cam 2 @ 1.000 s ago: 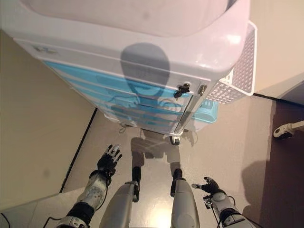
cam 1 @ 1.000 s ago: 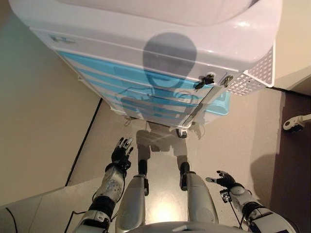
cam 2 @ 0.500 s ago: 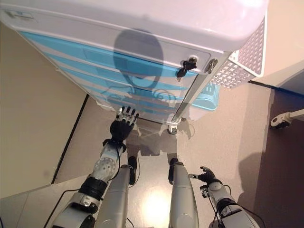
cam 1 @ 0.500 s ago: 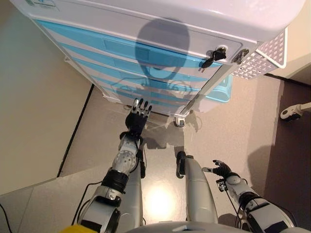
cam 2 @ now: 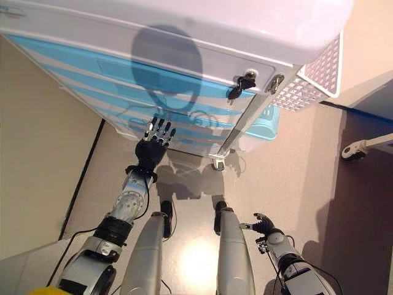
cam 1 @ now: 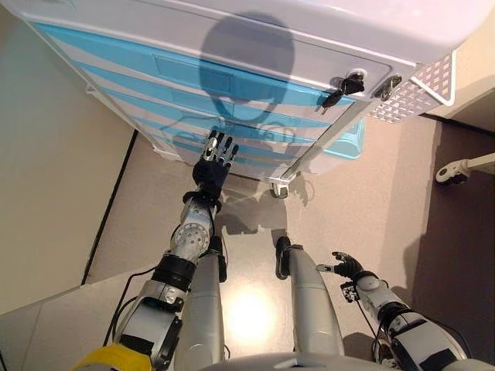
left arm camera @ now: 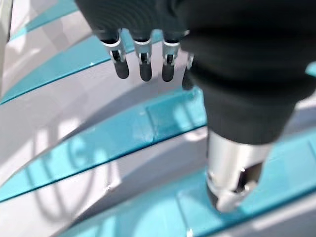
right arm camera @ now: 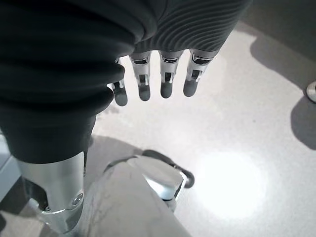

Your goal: Open the drawer and pick up the medicine

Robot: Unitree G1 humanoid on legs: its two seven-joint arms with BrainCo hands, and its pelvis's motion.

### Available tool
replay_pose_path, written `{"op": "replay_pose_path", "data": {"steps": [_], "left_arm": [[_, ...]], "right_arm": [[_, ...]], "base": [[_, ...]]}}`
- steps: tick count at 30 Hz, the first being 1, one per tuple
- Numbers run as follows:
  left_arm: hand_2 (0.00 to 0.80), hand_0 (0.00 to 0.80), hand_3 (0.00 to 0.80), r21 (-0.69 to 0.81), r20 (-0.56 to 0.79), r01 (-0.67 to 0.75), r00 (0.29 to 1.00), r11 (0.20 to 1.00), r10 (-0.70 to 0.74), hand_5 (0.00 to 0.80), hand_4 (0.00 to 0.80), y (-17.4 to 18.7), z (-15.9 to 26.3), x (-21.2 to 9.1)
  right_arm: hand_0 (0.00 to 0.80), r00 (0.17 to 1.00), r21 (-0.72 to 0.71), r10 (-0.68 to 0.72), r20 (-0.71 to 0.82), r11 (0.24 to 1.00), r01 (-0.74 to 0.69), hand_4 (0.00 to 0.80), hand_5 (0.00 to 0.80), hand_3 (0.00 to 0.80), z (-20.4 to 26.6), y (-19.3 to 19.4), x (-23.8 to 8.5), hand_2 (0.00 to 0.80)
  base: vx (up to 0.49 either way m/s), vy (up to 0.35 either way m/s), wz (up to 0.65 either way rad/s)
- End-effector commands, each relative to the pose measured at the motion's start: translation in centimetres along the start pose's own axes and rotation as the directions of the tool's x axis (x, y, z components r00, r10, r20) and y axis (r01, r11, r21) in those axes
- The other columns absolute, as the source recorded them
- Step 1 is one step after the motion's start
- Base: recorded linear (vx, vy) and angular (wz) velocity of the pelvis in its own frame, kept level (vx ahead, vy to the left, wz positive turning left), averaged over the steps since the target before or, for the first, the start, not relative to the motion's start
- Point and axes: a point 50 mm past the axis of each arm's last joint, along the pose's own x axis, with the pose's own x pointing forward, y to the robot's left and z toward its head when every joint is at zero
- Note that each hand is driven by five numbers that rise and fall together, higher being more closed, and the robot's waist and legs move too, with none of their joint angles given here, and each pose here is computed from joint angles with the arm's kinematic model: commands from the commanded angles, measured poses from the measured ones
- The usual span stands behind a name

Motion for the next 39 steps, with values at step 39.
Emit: {"op": "replay_pose_path", "data": {"steps": [39], "left_arm": [[0.0, 0.0, 0.0, -0.137, 0.065, -0.114, 0.99, 0.984, 0.124, 0.0, 0.0, -0.1, -0.3, 1.3]], "right_arm": [[0.0, 0.999, -0.075, -0.029, -0.015, 0.997, 0.028, 0.0, 0.0, 0.0, -0.7, -0.4, -0.1, 0.0]], "base": [[0.0, 0.0, 0.0]]}}
